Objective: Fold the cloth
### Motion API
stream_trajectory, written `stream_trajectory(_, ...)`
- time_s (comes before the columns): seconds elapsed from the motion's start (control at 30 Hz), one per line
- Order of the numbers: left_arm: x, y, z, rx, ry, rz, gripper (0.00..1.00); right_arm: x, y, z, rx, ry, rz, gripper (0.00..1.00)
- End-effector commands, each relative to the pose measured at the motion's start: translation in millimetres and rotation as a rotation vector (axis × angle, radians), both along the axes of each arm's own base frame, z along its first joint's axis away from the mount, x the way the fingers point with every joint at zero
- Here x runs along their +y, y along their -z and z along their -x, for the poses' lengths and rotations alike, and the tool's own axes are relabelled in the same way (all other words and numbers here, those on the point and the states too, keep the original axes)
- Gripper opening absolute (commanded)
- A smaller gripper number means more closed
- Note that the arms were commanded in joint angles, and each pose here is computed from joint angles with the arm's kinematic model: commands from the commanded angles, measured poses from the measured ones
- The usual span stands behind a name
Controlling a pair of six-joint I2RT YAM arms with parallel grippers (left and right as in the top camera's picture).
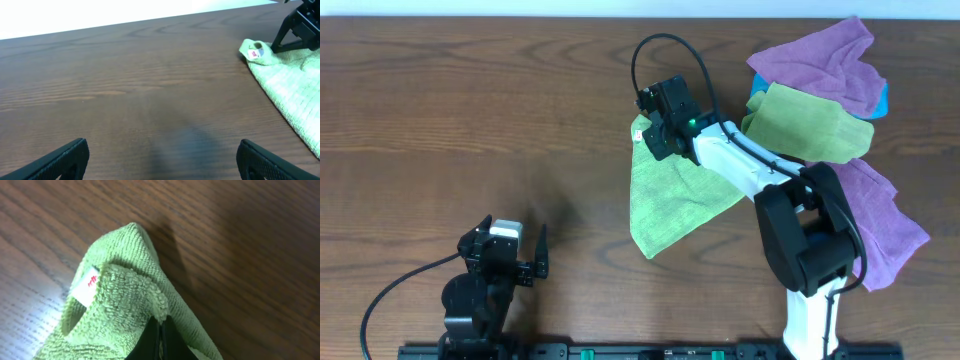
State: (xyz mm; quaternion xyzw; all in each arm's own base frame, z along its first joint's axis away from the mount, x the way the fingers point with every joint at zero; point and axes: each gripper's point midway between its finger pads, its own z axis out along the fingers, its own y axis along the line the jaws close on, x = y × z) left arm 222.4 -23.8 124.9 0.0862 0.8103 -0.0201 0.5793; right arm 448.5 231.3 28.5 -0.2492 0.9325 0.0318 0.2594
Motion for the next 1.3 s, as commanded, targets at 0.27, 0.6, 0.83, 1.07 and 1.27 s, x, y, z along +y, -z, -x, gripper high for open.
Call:
stream_trajectory(0.27, 2, 10, 1, 0.025, -0.018, 0.004, 0.95, -158, -27, -15, -0.272, 0.915, 0.288, 0.02)
stream_trajectory(0.6, 2, 10, 1, 0.025, -0.018, 0.004, 0.95, -200, -11, 16, -0.12, 1.05, 0.339, 0.02)
stream_trajectory(0.83, 2, 10, 1, 0.025, -0.018, 0.004, 0.95, -194, -3, 28, -0.04, 1.017, 0.346, 0.89)
stream_trajectory(1.07, 2, 10, 1, 0.025, -0.018, 0.004, 0.96, -163, -6, 31, 0.012, 0.922, 0.287, 0.58)
stream_trajectory(1.27, 2, 10, 1, 0.025, -0.018, 0.004, 0.95, -127, -63, 13, -0.094, 0.813, 0.202, 0.48)
